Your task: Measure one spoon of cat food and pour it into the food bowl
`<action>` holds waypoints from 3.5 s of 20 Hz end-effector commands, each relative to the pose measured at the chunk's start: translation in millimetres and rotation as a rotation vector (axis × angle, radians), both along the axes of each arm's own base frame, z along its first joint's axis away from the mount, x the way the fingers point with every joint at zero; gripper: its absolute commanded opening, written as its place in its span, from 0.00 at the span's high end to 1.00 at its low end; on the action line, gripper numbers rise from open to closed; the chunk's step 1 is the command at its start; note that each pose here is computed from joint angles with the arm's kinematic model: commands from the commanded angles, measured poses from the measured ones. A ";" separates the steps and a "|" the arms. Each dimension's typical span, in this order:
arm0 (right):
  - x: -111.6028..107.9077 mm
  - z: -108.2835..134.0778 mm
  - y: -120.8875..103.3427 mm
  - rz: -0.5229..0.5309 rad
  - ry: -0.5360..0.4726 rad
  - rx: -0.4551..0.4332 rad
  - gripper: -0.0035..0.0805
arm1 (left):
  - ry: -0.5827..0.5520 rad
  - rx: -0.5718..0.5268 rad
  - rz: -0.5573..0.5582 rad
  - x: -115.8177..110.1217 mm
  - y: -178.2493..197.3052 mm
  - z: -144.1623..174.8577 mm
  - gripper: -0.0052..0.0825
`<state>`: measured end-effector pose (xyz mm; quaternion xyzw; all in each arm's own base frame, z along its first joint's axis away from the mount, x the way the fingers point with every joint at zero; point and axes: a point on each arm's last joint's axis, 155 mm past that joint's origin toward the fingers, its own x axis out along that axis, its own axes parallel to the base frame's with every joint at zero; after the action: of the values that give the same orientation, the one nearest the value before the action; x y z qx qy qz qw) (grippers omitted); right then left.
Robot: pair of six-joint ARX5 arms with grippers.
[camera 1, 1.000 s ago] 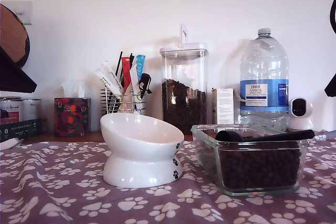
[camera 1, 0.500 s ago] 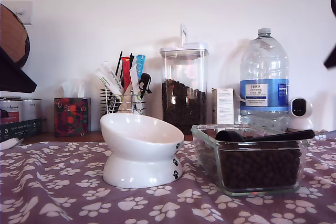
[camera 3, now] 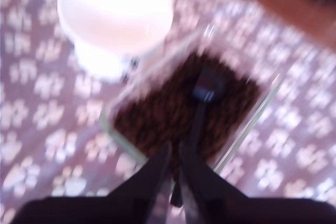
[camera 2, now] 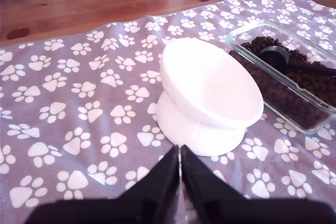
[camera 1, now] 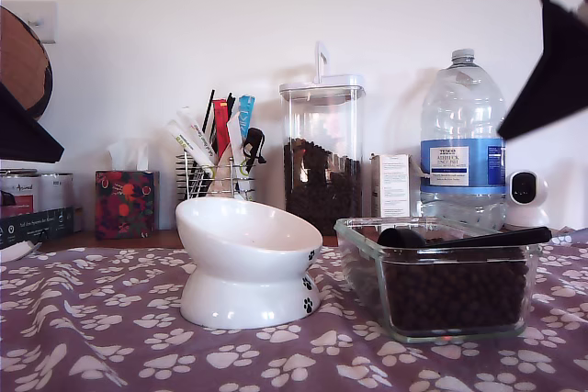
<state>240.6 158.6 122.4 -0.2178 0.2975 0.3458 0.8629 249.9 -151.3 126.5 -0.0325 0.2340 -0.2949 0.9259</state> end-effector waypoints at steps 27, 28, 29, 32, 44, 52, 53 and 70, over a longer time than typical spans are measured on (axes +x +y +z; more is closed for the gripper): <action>23.7 -52.3 -0.9 -0.091 0.588 -0.355 0.81 | -0.022 0.014 -0.012 1.1 -1.2 2.9 0.96; 23.9 -54.4 -1.5 -0.093 0.594 -0.359 0.81 | -0.022 0.014 -0.012 1.1 -1.2 2.9 0.96; 23.9 -57.6 -1.9 -0.094 0.603 -0.364 0.81 | -0.022 0.014 -0.012 1.1 -1.2 3.0 0.96; 23.5 -65.2 -2.4 -0.095 0.625 -0.376 0.81 | -0.021 0.014 -0.012 1.0 -1.1 2.8 0.96; 28.0 -66.8 -4.6 -0.105 0.610 -0.388 0.81 | -0.022 0.014 -0.012 1.2 -1.2 3.1 0.96; 26.3 -67.1 -5.6 -0.100 0.615 -0.395 0.97 | -0.022 0.014 -0.012 1.1 -1.2 3.0 0.96; 26.3 -67.1 -5.7 -0.100 0.615 -0.396 0.97 | -0.022 0.013 -0.012 1.1 -1.2 3.1 0.96; 61.5 -37.3 -17.4 -0.142 0.365 -0.618 0.97 | -0.012 0.018 -0.012 0.0 -0.7 0.6 0.96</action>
<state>301.7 138.1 86.4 -0.3729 0.5516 0.2098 0.7160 249.2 -150.9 124.6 -0.0234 0.2352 -0.2965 0.9253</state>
